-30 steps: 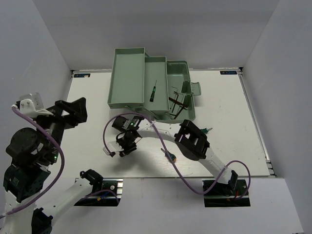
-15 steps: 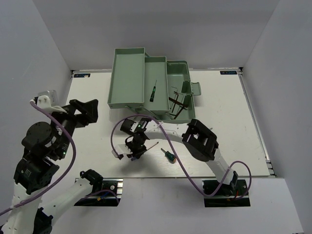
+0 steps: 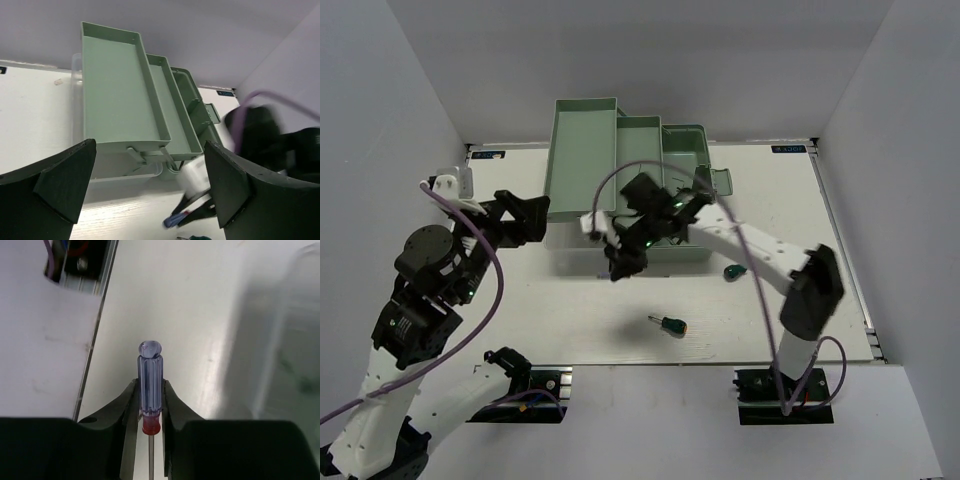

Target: Sort the tools into containers

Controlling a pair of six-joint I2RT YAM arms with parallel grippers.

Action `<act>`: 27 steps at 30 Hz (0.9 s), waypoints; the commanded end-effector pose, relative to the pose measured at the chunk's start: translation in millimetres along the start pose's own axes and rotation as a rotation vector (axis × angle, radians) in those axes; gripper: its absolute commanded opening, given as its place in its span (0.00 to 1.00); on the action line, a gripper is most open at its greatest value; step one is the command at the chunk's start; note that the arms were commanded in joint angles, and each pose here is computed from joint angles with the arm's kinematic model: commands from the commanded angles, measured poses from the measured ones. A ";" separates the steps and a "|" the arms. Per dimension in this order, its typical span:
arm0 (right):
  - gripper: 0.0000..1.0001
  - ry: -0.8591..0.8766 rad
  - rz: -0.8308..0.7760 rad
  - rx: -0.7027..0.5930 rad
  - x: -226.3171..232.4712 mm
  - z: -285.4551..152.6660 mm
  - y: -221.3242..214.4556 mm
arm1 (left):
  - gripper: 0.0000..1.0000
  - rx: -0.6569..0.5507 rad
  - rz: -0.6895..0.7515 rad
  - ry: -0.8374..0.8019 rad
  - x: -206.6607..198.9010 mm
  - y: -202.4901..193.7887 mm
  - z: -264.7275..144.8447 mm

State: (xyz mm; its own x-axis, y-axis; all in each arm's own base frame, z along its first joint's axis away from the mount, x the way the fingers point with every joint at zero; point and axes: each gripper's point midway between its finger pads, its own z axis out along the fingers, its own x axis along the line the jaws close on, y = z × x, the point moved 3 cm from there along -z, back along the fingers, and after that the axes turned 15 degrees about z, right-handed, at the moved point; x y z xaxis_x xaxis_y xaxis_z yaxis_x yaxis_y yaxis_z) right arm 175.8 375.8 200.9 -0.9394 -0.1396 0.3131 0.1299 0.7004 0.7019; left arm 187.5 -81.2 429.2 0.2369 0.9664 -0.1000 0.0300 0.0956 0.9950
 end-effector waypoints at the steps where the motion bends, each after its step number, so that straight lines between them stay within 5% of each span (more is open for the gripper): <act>1: 0.00 -0.027 0.045 -0.204 22.3 -64.5 39.2 | 0.99 -0.015 0.007 -0.086 -16.9 1.1 12.4; 5: 0.00 -0.235 0.152 -0.368 -10.5 -127.6 50.0 | 0.99 -0.011 0.007 -0.158 -30.7 -0.9 20.5; 9: 0.00 -0.582 0.369 -0.619 -81.3 -200.4 71.1 | 0.96 0.054 0.021 -0.235 -48.3 -20.0 39.9; 11: 0.00 -0.599 0.576 -0.674 -109.5 -207.7 64.7 | 0.93 0.097 0.029 -0.254 -54.5 -30.7 50.4; 15: 0.00 -0.580 0.833 -0.757 -168.3 -210.8 61.9 | 0.53 0.284 0.074 -0.388 -77.5 -76.2 66.5; 16: 0.00 -0.555 0.901 -0.814 -173.9 -217.0 69.9 | 0.29 0.329 0.084 -0.410 -81.5 -87.9 71.7; 19: 0.00 -0.488 0.969 -0.878 -202.9 -214.4 83.4 | 0.14 0.400 0.080 -0.465 -87.4 -108.6 67.2; 21: 0.00 -0.455 1.071 -0.871 -230.8 -195.0 72.5 | 0.21 0.436 0.086 -0.510 -92.4 -119.9 61.5; 22: 0.00 -0.446 1.085 -0.877 -239.4 -191.7 72.1 | 0.38 0.443 0.098 -0.528 -94.1 -122.6 62.2; 25: 0.00 -0.441 1.145 -0.860 -254.8 -176.5 59.9 | 0.66 0.509 0.118 -0.597 -100.4 -140.3 60.6; 27: 0.00 -0.445 1.151 -0.839 -259.8 -169.7 50.3 | 0.73 0.533 0.154 -0.665 -110.1 -149.9 60.0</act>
State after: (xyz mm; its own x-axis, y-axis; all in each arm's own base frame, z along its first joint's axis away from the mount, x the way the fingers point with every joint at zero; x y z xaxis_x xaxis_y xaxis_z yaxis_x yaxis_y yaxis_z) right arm 476.1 322.2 227.3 -0.1621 0.5958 0.7866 0.8668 -0.2950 0.4020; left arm 227.2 -202.0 295.7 0.6972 0.7082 -0.1111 0.3923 -0.2472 0.8860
